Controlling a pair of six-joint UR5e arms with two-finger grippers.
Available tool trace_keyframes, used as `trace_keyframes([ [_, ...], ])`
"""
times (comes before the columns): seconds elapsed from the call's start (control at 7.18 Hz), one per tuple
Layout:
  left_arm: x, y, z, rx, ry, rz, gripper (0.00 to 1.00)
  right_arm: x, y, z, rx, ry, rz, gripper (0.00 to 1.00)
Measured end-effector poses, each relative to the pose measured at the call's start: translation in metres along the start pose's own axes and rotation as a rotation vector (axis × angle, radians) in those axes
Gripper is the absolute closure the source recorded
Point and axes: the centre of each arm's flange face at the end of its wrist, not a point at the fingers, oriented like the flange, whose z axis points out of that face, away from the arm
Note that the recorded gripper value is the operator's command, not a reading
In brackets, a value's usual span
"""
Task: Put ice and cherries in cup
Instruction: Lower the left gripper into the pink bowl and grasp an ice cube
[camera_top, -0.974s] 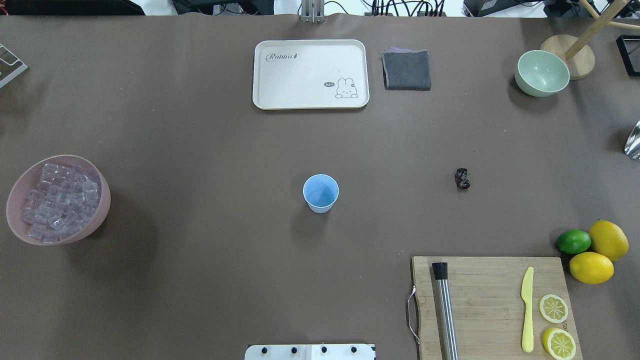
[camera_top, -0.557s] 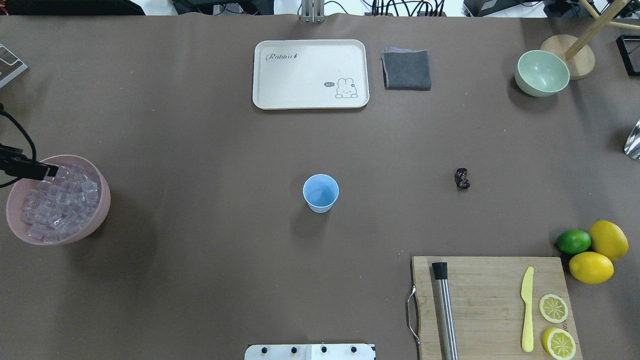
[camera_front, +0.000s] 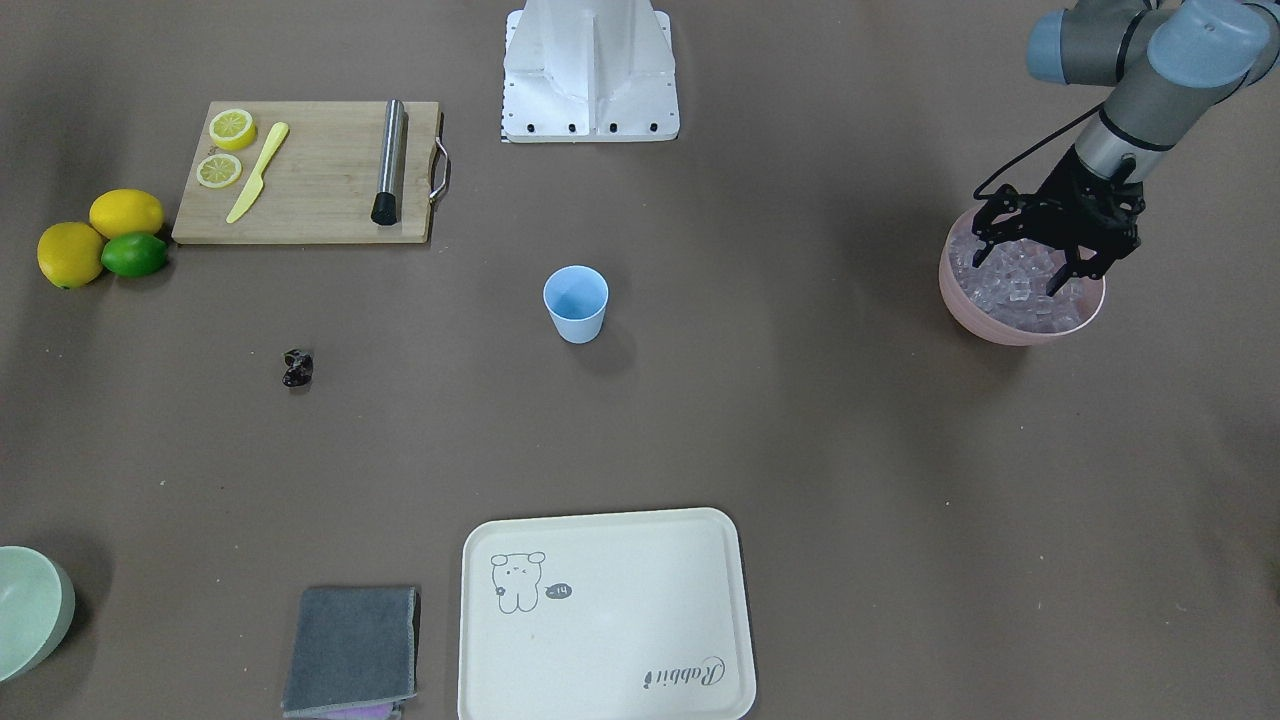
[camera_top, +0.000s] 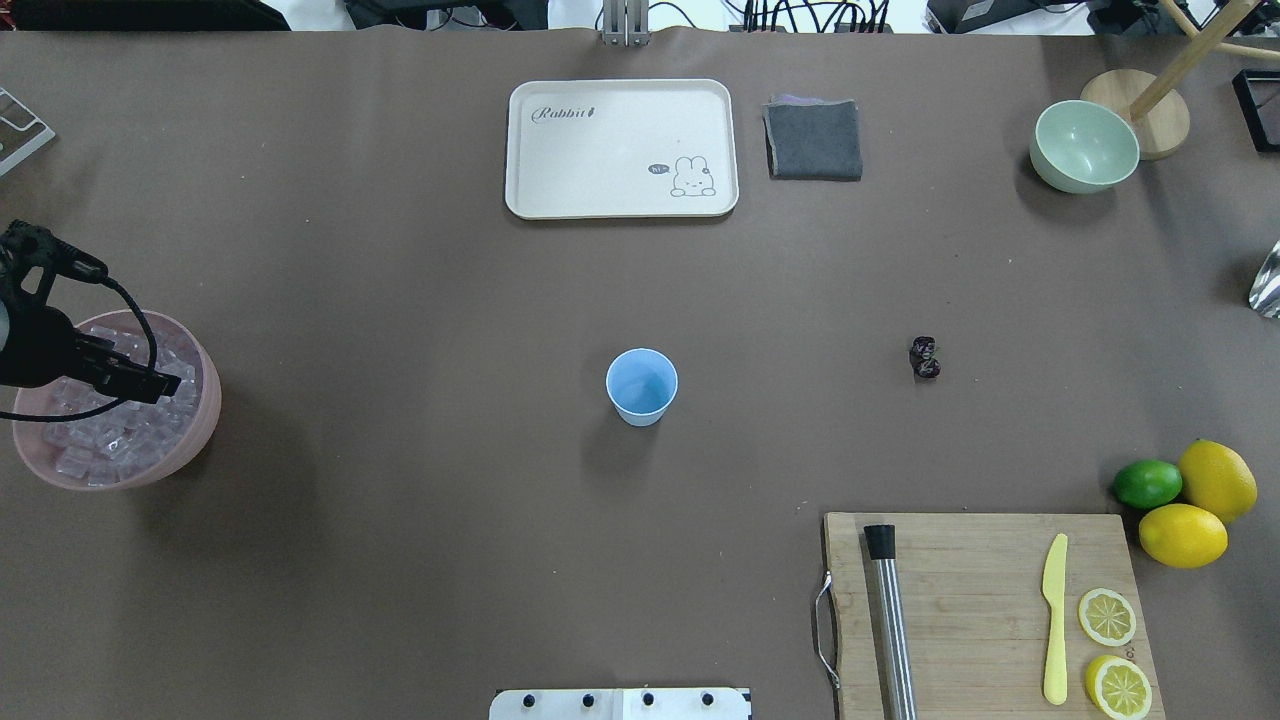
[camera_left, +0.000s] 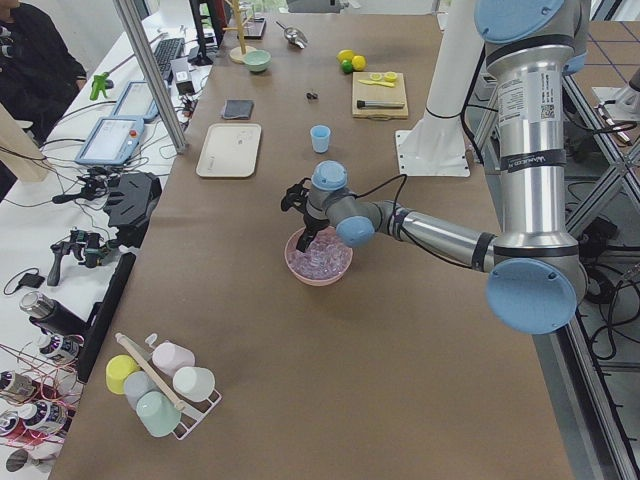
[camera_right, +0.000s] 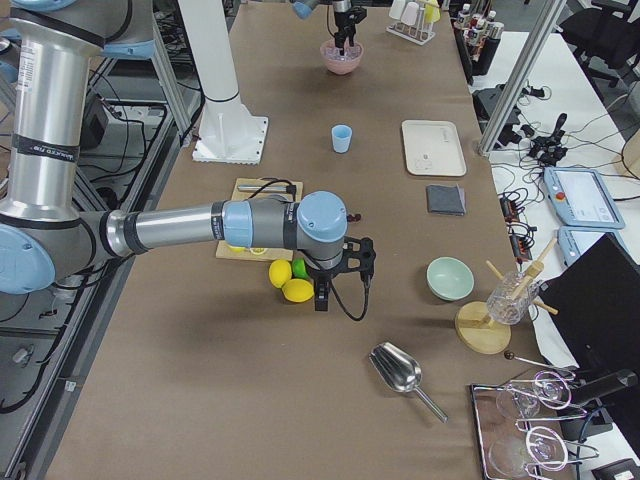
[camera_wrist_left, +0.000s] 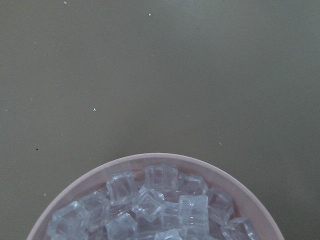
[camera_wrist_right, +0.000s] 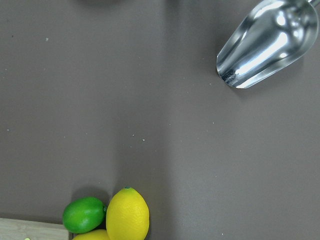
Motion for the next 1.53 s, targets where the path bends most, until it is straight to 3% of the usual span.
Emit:
trace_keyframes([
  [1.53,-0.007,-0.012,0.028,-0.027,-0.007,0.014,0.02,0.004,0.006,0.0,0.0,0.001,0.011,0.0],
])
